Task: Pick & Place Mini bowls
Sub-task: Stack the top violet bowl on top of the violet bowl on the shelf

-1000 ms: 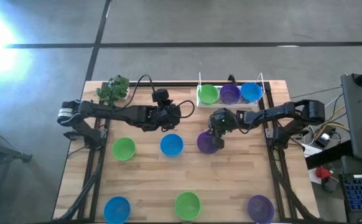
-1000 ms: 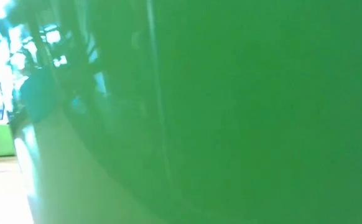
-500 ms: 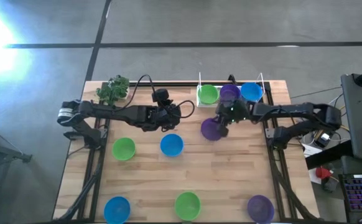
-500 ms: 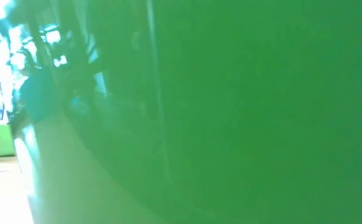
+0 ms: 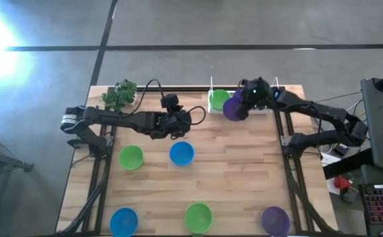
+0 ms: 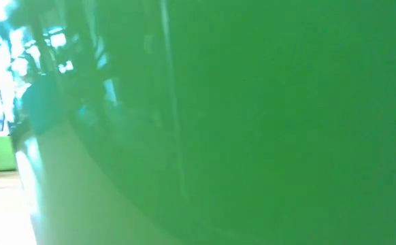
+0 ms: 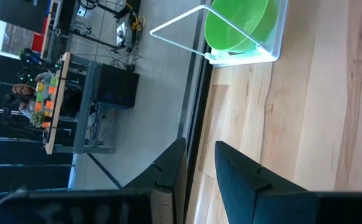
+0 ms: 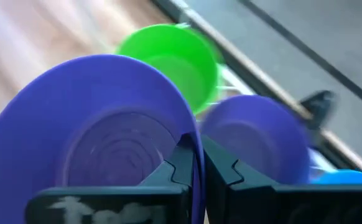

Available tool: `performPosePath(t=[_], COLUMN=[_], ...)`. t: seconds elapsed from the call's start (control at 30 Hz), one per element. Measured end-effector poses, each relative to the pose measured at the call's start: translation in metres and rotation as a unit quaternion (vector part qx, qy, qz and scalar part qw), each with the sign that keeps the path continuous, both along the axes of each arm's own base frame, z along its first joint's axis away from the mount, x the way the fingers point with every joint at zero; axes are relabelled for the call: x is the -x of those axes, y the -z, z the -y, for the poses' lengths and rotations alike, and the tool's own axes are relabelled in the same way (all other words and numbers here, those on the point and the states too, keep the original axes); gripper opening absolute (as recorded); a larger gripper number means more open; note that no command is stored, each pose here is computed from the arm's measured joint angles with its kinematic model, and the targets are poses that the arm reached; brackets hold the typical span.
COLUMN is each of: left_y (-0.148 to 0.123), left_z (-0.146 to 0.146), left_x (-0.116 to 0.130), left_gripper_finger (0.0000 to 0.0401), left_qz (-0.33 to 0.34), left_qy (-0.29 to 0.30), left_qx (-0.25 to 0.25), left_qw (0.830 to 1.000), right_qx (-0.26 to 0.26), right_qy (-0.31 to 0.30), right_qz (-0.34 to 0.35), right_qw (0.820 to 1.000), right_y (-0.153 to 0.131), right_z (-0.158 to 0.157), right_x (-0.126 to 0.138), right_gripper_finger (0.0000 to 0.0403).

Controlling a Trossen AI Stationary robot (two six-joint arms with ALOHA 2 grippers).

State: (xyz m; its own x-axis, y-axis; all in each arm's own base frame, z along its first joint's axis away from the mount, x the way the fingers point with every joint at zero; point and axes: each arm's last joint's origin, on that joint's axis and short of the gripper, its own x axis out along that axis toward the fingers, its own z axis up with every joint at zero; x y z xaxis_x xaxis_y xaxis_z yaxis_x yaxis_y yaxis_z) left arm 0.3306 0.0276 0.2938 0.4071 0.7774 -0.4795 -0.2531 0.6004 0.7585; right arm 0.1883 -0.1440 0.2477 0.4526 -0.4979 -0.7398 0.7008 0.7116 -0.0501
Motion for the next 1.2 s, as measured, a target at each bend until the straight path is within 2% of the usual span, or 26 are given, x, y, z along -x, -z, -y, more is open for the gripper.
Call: performPosePath(t=[0.33, 0.43, 0.6, 1.2], left_y=[0.000, 0.000, 0.000, 0.000], left_z=[0.000, 0.000, 0.000, 0.000], left_x=[0.000, 0.000, 0.000, 0.000], left_gripper_finger=[0.0085, 0.0085, 0.0085, 0.0085], left_qz=[0.000, 0.000, 0.000, -0.009], left_qy=[0.000, 0.000, 0.000, 0.006], left_qx=[0.000, 0.000, 0.000, -0.005], left_qw=[1.000, 1.000, 1.000, 1.000], right_qx=[0.026, 0.039, 0.054, 0.051], right_qy=[0.102, 0.126, 0.130, 0.162], right_qz=[-0.031, -0.020, -0.004, 0.019], right_qw=[0.994, 0.991, 0.990, 0.985], right_y=[-0.001, -0.002, 0.003, 0.024], right_z=[0.036, 0.043, 0.046, 0.046], right_x=[0.034, 0.039, 0.039, 0.044], right_gripper_finger=[0.0011, 0.0011, 0.0011, 0.0011])
